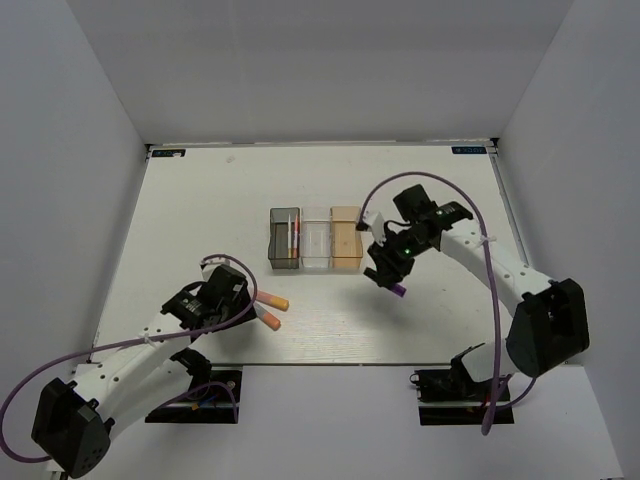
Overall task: Sort the stationery into containers
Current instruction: Place the stationery in the storage box.
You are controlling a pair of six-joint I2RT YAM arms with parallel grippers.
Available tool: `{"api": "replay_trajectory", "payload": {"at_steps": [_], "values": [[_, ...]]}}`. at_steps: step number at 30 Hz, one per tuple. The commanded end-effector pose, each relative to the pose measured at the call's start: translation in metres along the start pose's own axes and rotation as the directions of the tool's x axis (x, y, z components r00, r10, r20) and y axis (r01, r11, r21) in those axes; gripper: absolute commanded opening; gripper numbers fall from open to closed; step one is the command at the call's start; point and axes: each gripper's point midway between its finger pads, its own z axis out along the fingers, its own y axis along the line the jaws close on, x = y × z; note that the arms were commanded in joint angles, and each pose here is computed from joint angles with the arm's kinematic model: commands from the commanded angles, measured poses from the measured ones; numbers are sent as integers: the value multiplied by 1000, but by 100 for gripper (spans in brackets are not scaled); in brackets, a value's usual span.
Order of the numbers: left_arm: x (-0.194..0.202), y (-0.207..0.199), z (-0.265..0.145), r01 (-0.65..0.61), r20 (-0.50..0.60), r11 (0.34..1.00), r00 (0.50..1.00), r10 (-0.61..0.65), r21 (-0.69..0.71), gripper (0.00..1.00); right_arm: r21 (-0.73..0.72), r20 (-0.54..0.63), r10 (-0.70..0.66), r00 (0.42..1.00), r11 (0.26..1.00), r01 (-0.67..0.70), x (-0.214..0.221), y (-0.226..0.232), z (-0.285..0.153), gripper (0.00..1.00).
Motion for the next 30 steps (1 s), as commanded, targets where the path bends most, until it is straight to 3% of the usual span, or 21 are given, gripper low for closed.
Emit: {"api": "replay_trajectory", "payload": {"at_steps": [1, 7, 8, 11, 13, 20, 25, 30], "values": [[-2, -7, 2, 52, 4, 998, 999, -52, 28, 70, -126, 92, 20, 996, 992, -8, -52, 24, -4, 0], [3, -5, 4, 93, -17, 996, 996, -93, 5, 69, -92, 285, 158, 946, 986, -137, -161, -3, 21, 0], [4, -5, 4, 103, -18, 995, 995, -103, 5, 69, -101, 387, 221, 895, 975, -197, -193, -11, 21, 0], [4, -5, 2, 118, -20, 993, 993, -118, 4, 69, -106, 476, 298, 827, 953, -282, -225, -36, 41, 0], [5, -3, 1, 123, -23, 992, 992, -124, -5, 68, -129, 577, 336, 745, 938, -322, -257, -50, 33, 0], [4, 3, -5, 134, -3, 991, 991, -134, -14, 68, -44, 592, 363, 720, 906, -421, -268, -107, 78, 0], [7, 6, -1, 130, -12, 991, 991, -131, -30, 68, -11, 560, 307, 770, 932, -363, -257, -108, 91, 30], [9, 0, 4, 134, -29, 991, 990, -135, -16, 68, 10, 567, 245, 787, 953, -303, -252, -98, 72, 46]]}}
